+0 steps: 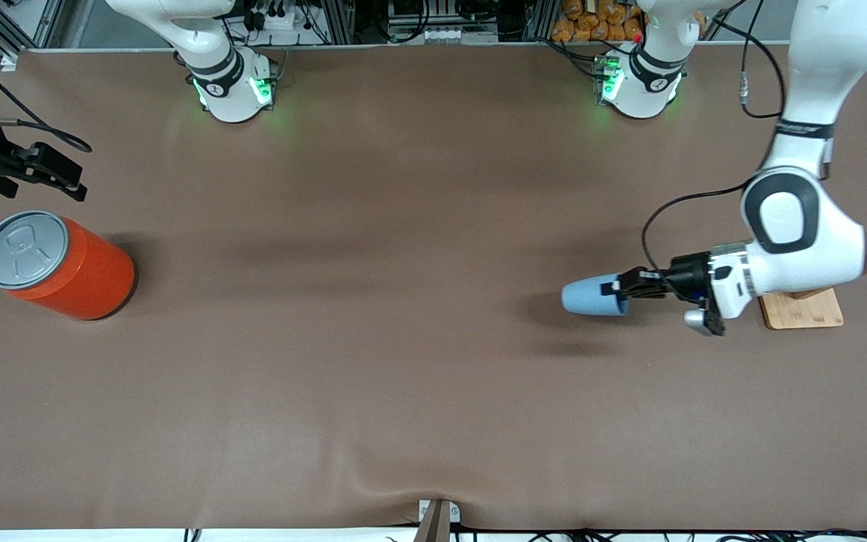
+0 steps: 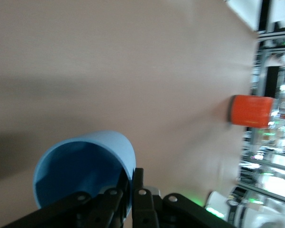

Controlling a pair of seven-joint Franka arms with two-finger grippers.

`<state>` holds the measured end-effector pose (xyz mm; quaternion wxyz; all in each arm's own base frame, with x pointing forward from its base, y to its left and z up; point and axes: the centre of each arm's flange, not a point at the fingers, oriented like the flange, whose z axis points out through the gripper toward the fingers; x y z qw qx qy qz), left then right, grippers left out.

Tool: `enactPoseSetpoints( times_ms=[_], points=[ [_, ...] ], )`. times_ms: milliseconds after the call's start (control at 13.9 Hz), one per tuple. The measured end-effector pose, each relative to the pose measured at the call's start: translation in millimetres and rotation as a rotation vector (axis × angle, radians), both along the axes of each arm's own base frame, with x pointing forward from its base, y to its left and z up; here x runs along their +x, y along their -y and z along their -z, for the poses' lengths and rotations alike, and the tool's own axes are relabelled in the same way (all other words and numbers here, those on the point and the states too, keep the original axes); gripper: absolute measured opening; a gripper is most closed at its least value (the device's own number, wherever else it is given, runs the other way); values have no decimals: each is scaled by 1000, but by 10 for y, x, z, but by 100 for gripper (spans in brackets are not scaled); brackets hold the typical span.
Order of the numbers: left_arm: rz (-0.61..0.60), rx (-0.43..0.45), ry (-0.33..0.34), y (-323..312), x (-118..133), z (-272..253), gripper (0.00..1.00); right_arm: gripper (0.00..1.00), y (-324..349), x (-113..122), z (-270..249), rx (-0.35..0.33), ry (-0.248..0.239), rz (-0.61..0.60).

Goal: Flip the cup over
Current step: 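Rotate the cup upright with the left gripper and lower it to the table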

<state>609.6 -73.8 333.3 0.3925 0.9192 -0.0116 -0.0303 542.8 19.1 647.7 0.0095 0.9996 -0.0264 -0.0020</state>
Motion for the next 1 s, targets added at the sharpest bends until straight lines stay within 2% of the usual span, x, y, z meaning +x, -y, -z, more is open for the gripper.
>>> enactPoseSetpoints(
  times_ms=[215,430,574,1004],
  points=[
    [52,254,-19,-302,96,-342,5,100,3,0,-1,0,0,0],
    [90,454,-22,-490,105,-399,5,100,50,1,-1,0,0,5],
    [64,529,-44,-636,100,-378,5,100,57,1,-1,0,0,2],
    [-57,658,-64,-702,36,-91,5,100,67,2,-1,0,-1,-32]
  ],
)
